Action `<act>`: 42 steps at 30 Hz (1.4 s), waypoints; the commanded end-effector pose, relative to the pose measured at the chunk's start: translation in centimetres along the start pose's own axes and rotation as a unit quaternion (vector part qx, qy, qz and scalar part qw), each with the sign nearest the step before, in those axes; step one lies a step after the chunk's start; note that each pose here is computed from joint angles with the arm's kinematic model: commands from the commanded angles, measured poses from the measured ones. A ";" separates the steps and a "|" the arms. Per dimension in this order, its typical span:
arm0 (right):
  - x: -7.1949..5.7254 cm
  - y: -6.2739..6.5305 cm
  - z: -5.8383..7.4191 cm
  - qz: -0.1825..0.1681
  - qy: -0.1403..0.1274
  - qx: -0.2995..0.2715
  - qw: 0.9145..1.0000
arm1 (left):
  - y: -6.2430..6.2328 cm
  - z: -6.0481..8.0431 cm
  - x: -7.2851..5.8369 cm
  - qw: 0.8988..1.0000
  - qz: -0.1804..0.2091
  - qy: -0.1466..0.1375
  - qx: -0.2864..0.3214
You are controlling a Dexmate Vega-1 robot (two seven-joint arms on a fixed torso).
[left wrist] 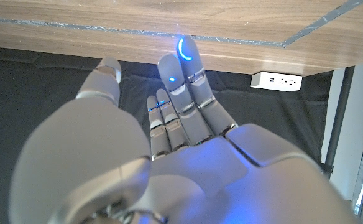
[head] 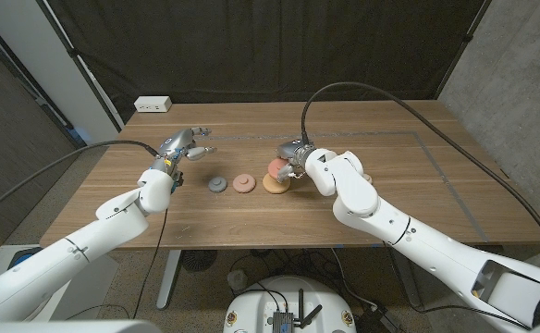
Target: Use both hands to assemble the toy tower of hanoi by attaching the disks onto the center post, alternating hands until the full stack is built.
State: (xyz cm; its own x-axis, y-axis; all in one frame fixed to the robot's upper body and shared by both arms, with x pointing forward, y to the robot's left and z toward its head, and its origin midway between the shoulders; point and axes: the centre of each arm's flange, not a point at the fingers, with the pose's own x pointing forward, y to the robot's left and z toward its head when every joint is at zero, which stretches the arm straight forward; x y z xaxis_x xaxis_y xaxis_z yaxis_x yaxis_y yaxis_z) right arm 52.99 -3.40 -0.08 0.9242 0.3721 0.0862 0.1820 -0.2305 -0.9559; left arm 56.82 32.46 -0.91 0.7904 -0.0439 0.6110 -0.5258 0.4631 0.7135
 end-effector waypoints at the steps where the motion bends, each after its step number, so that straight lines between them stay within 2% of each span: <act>1: 0.9 -0.3 0.7 0.009 -0.008 -0.007 1.000 | -0.3 0.1 0.1 1.000 0.002 0.000 -0.008; 17: 1.8 -0.1 1.0 0.018 -0.017 -0.002 1.000 | -0.7 0.5 0.2 1.000 0.004 0.001 -0.016; 24: 2.2 0.5 0.8 0.026 -0.015 0.005 1.000 | -0.7 0.5 0.1 1.000 0.002 0.002 -0.016; 42: 3.4 1.6 1.1 0.042 -0.018 0.012 0.999 | -0.9 0.2 0.0 1.000 0.001 0.006 -0.017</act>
State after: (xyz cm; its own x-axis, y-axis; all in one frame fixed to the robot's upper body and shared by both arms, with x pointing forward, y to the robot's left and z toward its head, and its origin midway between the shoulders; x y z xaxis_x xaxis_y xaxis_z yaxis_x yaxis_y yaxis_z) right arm 55.32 -1.68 -0.94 0.9212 0.3887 0.0160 0.1180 -0.2398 -0.9636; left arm 57.08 31.78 -1.38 0.7908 -0.0337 0.6111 -0.5195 0.4909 0.6994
